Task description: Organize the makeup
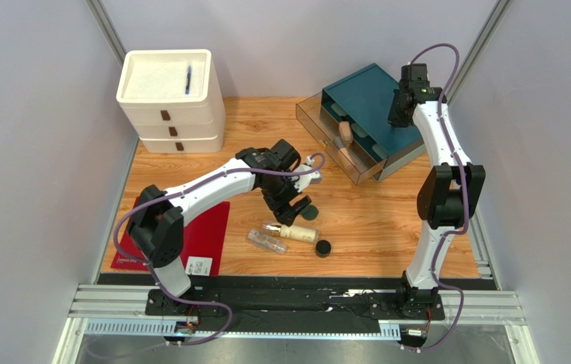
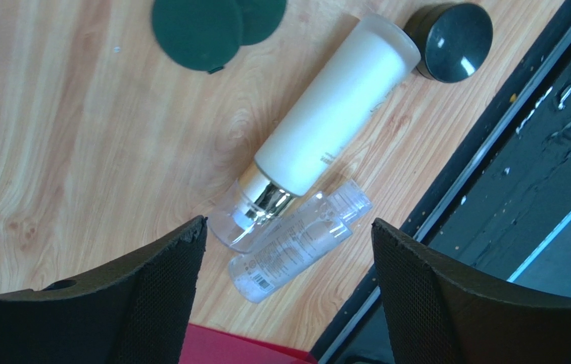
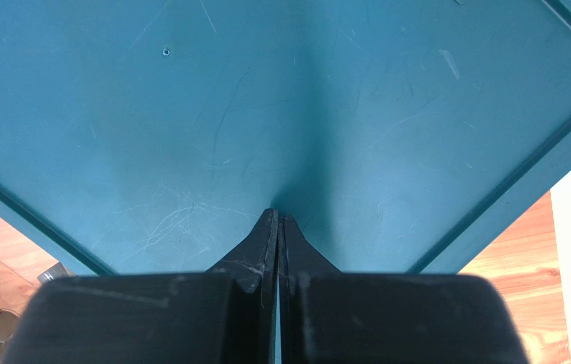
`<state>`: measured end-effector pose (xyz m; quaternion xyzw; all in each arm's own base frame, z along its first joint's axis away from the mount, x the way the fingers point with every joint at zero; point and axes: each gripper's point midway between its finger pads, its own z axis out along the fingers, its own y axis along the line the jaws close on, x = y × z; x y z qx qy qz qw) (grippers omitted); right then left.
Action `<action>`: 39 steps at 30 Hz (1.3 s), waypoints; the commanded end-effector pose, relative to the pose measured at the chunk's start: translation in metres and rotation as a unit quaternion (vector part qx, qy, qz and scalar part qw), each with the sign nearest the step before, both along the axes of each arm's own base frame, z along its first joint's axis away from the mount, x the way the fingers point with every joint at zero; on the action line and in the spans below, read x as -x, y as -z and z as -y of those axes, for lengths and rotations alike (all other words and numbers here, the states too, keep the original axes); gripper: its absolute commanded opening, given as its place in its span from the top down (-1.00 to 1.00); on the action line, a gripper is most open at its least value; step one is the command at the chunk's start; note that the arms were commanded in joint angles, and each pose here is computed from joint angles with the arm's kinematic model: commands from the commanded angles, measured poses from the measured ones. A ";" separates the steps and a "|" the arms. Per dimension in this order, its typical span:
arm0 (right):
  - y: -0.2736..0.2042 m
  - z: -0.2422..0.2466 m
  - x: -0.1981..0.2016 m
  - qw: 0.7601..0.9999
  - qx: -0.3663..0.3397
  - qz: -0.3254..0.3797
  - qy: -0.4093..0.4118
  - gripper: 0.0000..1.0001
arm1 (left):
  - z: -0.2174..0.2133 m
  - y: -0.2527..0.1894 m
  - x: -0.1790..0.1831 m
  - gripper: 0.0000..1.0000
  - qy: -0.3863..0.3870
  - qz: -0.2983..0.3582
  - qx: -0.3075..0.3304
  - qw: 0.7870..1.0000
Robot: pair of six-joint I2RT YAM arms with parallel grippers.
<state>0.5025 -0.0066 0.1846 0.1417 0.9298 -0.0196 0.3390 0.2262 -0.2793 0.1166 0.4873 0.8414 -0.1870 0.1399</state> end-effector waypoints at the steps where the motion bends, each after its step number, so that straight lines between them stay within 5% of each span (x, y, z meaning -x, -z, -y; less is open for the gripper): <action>1: 0.023 -0.008 0.005 0.999 -0.020 -0.037 -0.014 1.00 | 0.018 -0.001 0.008 -0.72 0.074 0.015 -0.008 0.997; 10: 0.039 -0.013 0.011 0.997 -0.034 -0.059 -0.019 1.00 | 0.032 0.042 0.039 -0.72 0.125 -0.015 -0.071 0.990; 18: 0.042 -0.019 0.010 0.997 -0.049 -0.062 -0.024 1.00 | 0.021 0.076 0.004 -0.71 0.054 0.068 -0.134 0.987; 28: 0.042 -0.020 0.008 0.996 -0.054 -0.061 -0.025 1.00 | 0.023 0.098 -0.009 -0.62 0.050 0.081 -0.159 0.983; 32: 0.042 -0.020 0.006 0.996 -0.054 -0.061 -0.026 1.00 | 0.023 0.107 -0.007 -0.29 0.051 0.074 -0.163 0.982; 33: 0.042 -0.020 0.005 0.996 -0.054 -0.061 -0.026 1.00 | 0.023 0.108 -0.007 0.40 0.051 0.074 -0.164 0.982; 35: 0.043 -0.020 0.005 0.996 -0.055 -0.062 -0.025 1.00 | 0.020 0.111 -0.010 0.90 0.047 0.081 -0.172 0.981; 39: 0.044 -0.021 0.004 0.996 -0.057 -0.063 -0.026 1.00 | 0.019 0.111 -0.020 1.00 0.040 0.098 -0.184 0.977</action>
